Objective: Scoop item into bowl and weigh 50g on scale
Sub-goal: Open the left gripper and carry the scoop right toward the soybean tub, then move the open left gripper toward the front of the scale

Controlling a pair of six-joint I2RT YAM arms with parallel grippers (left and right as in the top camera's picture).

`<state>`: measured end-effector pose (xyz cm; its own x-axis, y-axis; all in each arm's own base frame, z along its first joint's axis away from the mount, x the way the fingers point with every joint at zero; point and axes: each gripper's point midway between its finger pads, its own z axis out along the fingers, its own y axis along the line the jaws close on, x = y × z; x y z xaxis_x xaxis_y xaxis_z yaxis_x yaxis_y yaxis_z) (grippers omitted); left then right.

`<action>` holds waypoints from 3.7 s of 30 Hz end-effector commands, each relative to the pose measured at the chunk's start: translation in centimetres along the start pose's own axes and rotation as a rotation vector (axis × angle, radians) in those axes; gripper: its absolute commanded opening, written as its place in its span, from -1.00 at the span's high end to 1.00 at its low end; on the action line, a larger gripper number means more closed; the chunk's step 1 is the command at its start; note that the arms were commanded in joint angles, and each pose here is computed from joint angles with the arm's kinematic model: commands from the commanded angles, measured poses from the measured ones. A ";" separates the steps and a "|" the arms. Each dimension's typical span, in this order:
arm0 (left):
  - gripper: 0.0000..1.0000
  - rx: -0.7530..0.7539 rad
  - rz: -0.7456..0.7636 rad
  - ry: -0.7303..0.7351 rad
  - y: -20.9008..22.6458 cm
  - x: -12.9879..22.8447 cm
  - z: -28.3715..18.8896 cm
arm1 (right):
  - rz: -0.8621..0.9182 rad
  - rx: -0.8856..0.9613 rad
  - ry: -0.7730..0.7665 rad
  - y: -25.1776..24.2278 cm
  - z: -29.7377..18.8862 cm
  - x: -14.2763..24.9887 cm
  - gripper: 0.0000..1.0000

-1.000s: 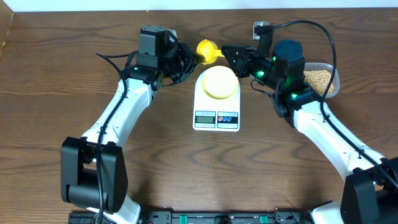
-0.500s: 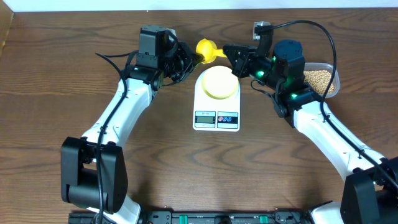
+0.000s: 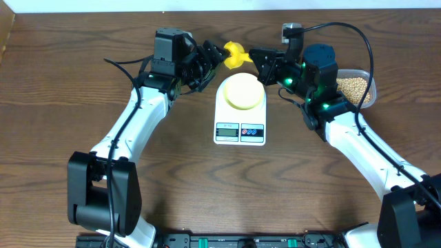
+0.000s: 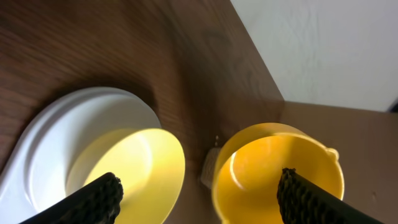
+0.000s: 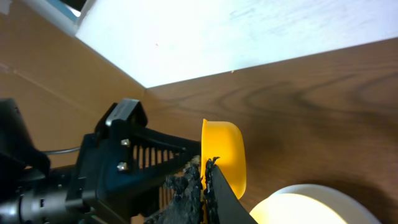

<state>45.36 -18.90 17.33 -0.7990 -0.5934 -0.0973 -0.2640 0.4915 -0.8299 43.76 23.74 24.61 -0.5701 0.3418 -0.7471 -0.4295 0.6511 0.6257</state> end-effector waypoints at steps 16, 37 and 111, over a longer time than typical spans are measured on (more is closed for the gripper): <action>-0.66 -0.013 0.026 -0.094 -0.8 -1.7 -0.9 | -0.269 0.264 -0.299 -3.4 -1.5 -7.0 0.97; -0.67 -0.013 0.026 -0.094 -0.8 -1.7 -0.9 | -0.274 0.297 -0.288 -4.6 -1.8 -7.1 0.97; -0.67 -0.142 0.441 0.025 2.4 0.5 -1.2 | -0.255 0.372 -0.258 -6.6 -2.3 -6.6 0.98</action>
<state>43.54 -16.80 13.89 -0.8588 -0.4334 -0.2732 -0.1581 0.7314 -0.6634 48.19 16.34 25.38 -0.2897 0.2692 -0.9185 -0.2396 0.9087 0.3419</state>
